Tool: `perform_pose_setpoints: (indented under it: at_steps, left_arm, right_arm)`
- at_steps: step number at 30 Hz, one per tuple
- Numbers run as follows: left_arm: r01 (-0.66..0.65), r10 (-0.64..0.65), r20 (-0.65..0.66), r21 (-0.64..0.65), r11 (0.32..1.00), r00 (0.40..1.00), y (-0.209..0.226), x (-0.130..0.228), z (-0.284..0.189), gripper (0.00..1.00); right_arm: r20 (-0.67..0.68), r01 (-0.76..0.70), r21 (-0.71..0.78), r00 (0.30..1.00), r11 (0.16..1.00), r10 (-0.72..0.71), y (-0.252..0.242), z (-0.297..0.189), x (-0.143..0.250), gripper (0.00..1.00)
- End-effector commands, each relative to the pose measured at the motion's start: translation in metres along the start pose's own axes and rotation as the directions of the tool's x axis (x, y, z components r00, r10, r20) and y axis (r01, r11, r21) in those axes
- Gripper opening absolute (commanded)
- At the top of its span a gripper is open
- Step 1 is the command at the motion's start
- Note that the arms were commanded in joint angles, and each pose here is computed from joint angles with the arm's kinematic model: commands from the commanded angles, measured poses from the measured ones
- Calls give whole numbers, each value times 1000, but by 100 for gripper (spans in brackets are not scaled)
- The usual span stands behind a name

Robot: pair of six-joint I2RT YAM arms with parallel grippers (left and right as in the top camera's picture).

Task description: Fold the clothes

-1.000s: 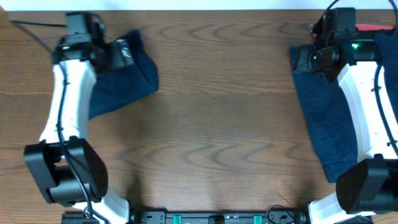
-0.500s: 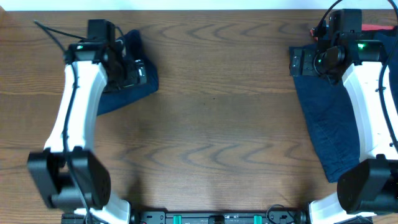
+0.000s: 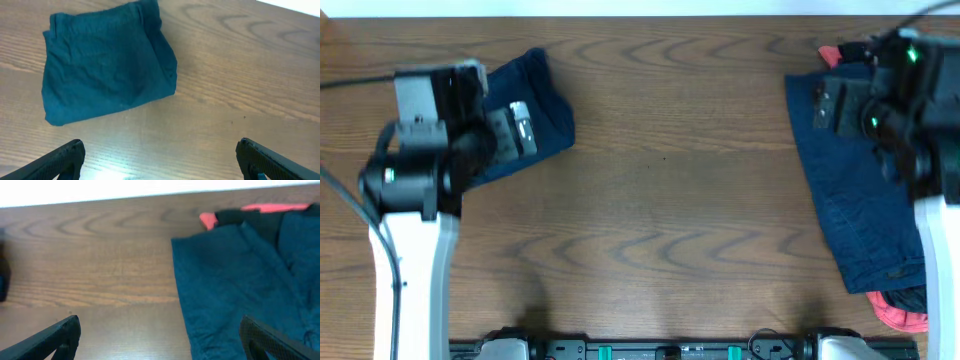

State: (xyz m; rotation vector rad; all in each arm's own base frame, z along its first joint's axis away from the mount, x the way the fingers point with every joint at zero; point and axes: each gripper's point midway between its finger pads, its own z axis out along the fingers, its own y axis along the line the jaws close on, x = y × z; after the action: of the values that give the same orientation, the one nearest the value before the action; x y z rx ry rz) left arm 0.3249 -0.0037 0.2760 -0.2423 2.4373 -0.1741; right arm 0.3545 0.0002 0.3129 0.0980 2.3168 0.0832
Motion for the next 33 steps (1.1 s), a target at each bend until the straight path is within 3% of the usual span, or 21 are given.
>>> perform_pose_setpoints:
  at_steps: [1,10,16,23,33]
  left_arm:
    - [-21,22,31,-4,1000,999,5,16,-9,98]
    - [-35,31,182,20,999,983,8,49,-51,98]
    - [-37,32,215,19,999,976,8,51,-61,98]
    - [-36,32,208,17,999,978,9,52,-59,98]
    - [-36,32,209,18,999,977,9,52,-59,98]
  right_arm:
    - [27,14,41,1000,999,-15,-10,-13,22,99]
    - [161,14,36,987,999,-20,-13,-54,84,99]
    - [200,11,55,980,998,-22,-17,-66,94,99]
    - [185,11,55,983,998,-21,-17,-65,97,99]
    - [39,13,69,999,998,-15,-21,-61,133,99]
